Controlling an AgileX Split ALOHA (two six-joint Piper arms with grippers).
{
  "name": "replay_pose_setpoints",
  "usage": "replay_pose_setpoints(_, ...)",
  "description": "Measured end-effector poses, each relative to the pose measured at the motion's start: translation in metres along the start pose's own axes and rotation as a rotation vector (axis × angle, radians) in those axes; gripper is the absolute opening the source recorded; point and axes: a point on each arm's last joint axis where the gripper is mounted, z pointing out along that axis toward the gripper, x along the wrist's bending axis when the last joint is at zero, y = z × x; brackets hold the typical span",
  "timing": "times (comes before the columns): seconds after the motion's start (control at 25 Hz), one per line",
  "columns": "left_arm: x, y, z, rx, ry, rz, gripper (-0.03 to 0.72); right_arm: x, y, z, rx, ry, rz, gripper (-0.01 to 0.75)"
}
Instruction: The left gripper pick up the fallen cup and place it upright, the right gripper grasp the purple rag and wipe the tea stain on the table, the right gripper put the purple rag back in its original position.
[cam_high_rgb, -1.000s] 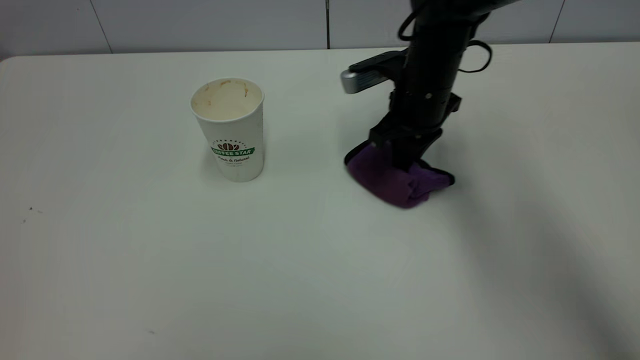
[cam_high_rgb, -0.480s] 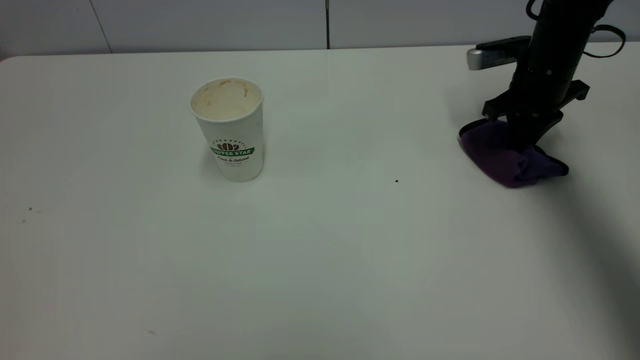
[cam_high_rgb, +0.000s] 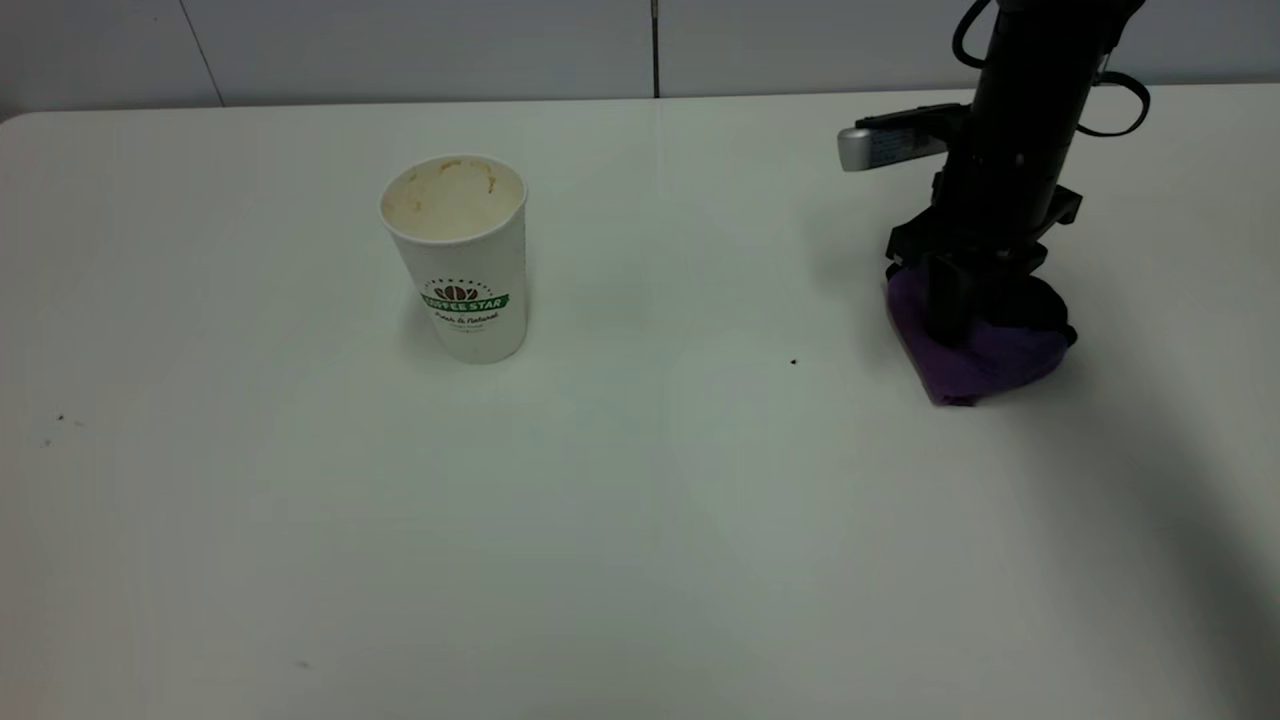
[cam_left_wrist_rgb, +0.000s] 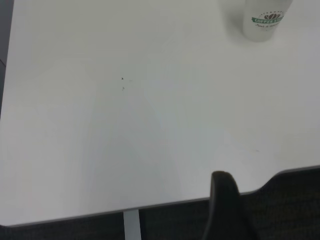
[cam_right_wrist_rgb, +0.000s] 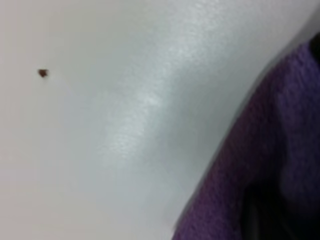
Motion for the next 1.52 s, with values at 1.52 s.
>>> replay_pose_setpoints(1.52,0.0,0.0,0.0,0.0,-0.001,0.0,0.487,0.169,-0.347,-0.317,-0.539,-0.126,0.12,0.413)
